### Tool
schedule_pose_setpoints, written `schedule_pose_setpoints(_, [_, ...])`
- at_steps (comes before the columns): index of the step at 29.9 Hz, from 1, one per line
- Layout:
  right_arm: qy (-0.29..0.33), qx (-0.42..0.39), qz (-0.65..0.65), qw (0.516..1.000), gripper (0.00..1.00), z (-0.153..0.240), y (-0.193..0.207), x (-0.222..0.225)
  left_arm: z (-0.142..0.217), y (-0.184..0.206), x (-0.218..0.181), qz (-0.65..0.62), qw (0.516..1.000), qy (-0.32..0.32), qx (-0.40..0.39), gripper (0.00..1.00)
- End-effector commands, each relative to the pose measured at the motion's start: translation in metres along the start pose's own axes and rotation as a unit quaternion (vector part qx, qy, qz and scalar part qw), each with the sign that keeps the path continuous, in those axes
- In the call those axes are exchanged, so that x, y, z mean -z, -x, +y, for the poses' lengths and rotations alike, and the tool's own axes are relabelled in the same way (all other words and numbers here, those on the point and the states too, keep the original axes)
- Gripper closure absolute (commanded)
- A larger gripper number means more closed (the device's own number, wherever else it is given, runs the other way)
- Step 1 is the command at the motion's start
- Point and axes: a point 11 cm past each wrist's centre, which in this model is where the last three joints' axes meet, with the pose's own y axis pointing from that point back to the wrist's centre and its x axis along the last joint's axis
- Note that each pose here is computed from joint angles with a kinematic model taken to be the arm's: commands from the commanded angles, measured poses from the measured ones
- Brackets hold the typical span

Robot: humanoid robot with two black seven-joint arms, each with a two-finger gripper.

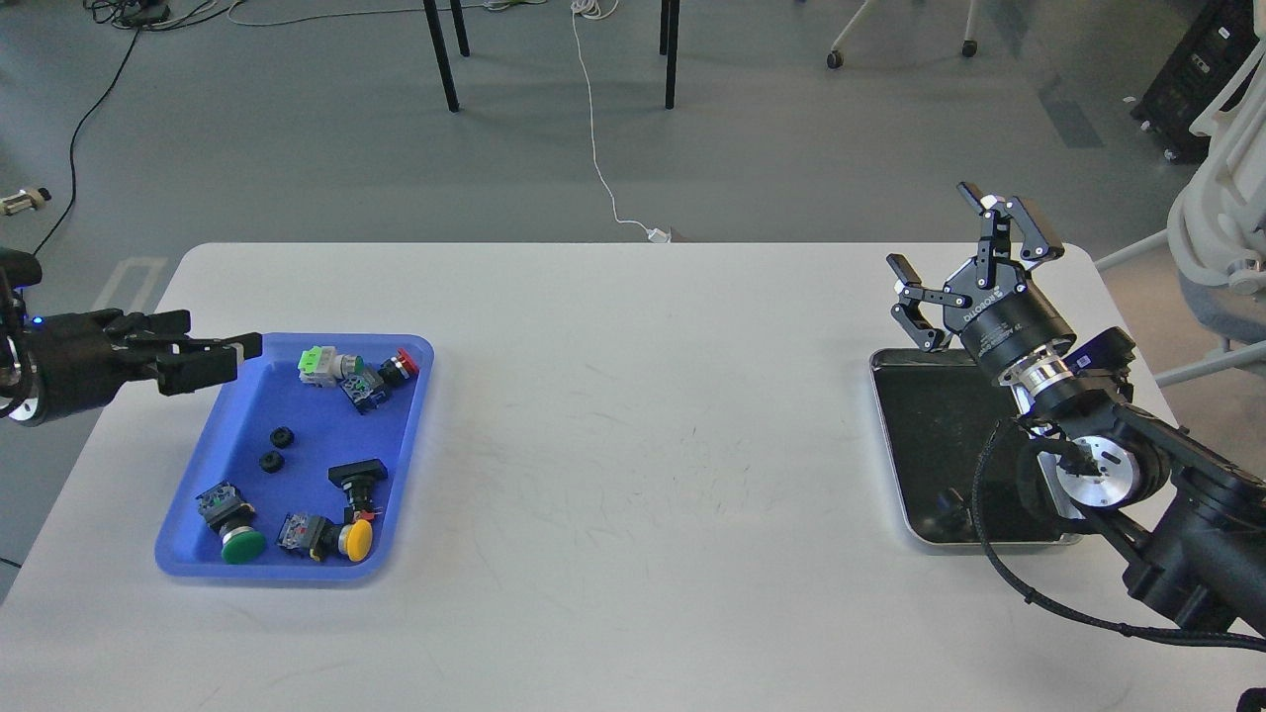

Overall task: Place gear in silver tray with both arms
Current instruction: 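Close the left gripper on a small black gear in the blue tray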

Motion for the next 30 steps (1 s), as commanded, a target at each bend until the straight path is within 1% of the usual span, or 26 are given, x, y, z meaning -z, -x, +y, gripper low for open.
schedule_pose_setpoints(1, [0.000,0.001,0.000,1.000,0.01,0.000,0.001,0.000,-0.012,0.018,0.000,-0.046,0.998,-0.004,0.043,0.04])
schedule_pose_setpoints(6, [0.001,0.000,0.000,1.000,0.01,0.001,0.000,-0.001,-0.026,0.029,0.005,-0.065,0.994,-0.011,0.088,0.04])
schedule_pose_setpoints(13, [0.000,0.001,-0.001,1.000,0.01,0.001,0.001,-0.001,-0.052,0.039,-0.006,-0.056,0.993,0.001,0.107,0.06])
schedule_pose_setpoints(20, [-0.001,0.001,0.000,1.000,0.01,0.001,0.000,0.001,-0.059,0.060,-0.004,-0.048,0.990,-0.003,0.136,0.10])
schedule_pose_setpoints(23, [0.000,0.000,-0.001,1.000,0.01,0.001,0.000,0.000,-0.063,0.063,-0.002,-0.041,0.990,-0.006,0.137,0.13])
schedule_pose_setpoints(28, [0.000,0.001,-0.001,1.000,0.01,0.001,0.001,0.000,-0.068,0.064,-0.005,-0.037,0.990,-0.004,0.136,0.21])
schedule_pose_setpoints(30, [0.000,0.001,-0.001,1.000,0.01,0.001,0.001,0.000,-0.070,0.061,-0.007,-0.039,0.990,-0.002,0.134,0.21])
